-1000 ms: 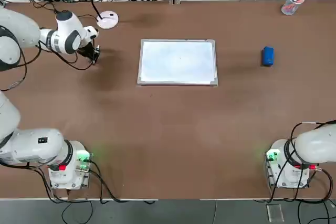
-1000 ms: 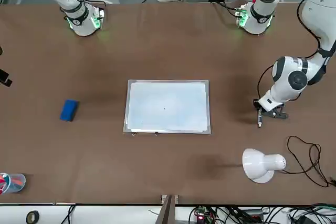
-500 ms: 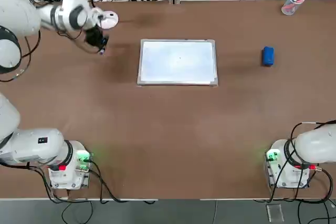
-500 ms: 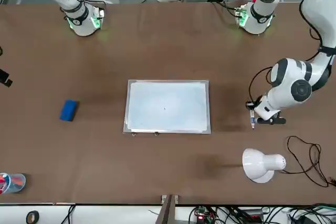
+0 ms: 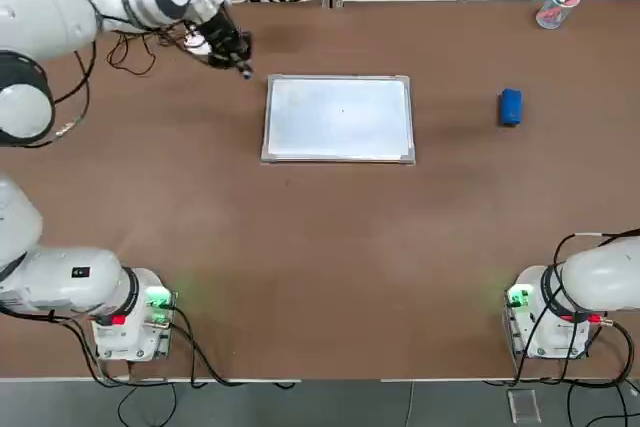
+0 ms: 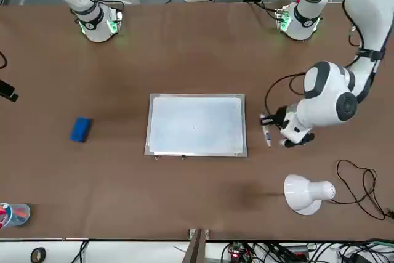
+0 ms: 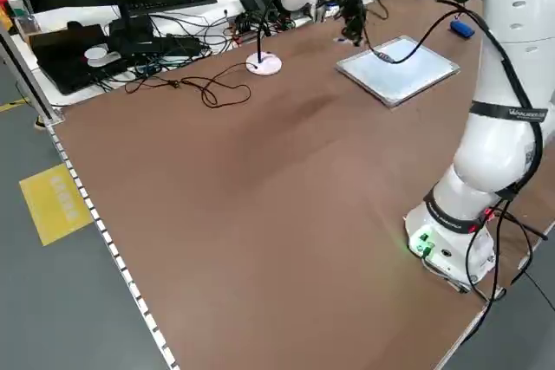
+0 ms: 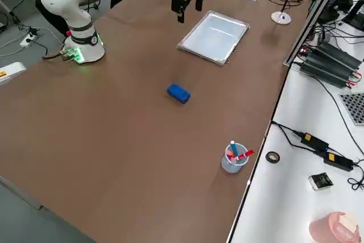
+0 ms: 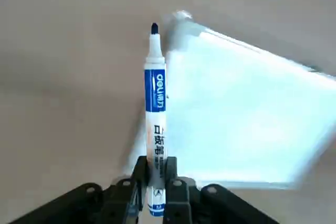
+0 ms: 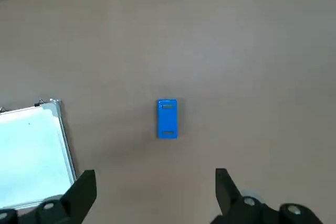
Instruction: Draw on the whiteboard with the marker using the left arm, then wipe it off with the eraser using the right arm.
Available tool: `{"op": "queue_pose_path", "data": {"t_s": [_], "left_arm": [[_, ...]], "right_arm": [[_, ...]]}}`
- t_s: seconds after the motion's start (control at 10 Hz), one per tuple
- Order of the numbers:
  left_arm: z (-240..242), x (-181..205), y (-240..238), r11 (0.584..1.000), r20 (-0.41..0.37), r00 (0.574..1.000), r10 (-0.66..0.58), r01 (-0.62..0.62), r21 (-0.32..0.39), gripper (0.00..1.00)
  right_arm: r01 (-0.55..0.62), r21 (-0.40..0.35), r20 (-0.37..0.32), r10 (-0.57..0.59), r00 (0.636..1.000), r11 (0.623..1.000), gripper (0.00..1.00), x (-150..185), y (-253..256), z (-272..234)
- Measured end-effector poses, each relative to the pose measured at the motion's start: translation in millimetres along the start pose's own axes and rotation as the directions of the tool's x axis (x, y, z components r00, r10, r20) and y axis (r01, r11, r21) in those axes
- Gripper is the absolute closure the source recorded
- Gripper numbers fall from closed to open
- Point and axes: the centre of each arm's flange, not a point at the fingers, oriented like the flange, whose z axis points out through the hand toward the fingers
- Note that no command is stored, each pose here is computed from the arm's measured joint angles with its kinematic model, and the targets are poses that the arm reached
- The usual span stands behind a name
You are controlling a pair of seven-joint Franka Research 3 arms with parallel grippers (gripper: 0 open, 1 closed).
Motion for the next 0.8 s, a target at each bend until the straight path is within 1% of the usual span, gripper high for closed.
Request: {"op": "queue_pose_path", "data": {"t_s": [0.2, 0.3, 0.4, 0.6, 0.8], "left_arm": [[20, -13, 37, 0.984, 0.099, 0.984, -0.149, 0.158, -0.085, 0.82], [32, -17, 52, 0.964, 0.159, 0.962, -0.220, 0.239, -0.114, 0.82], [44, -20, 64, 0.939, 0.228, 0.932, -0.281, 0.316, -0.136, 0.82], [69, -25, 82, 0.877, 0.381, 0.852, -0.359, 0.447, -0.173, 0.82], [93, -28, 91, 0.808, 0.521, 0.754, -0.401, 0.559, -0.187, 0.82]], "right_arm": [[0.001, 0.000, 0.001, -0.001, 1.000, 1.000, 0.00, 0, -1, 0], [0.002, 0.000, 0.001, -0.002, 1.000, 1.000, 0.00, 0, -1, 1], [0.002, 0.000, 0.002, -0.002, 1.000, 1.000, 0.00, 0, -1, 1], [0.003, 0.000, 0.002, -0.003, 1.000, 1.000, 0.00, 0, -2, 1], [0.003, 0.000, 0.003, -0.003, 1.000, 1.000, 0.00, -1, -2, 2]]}}
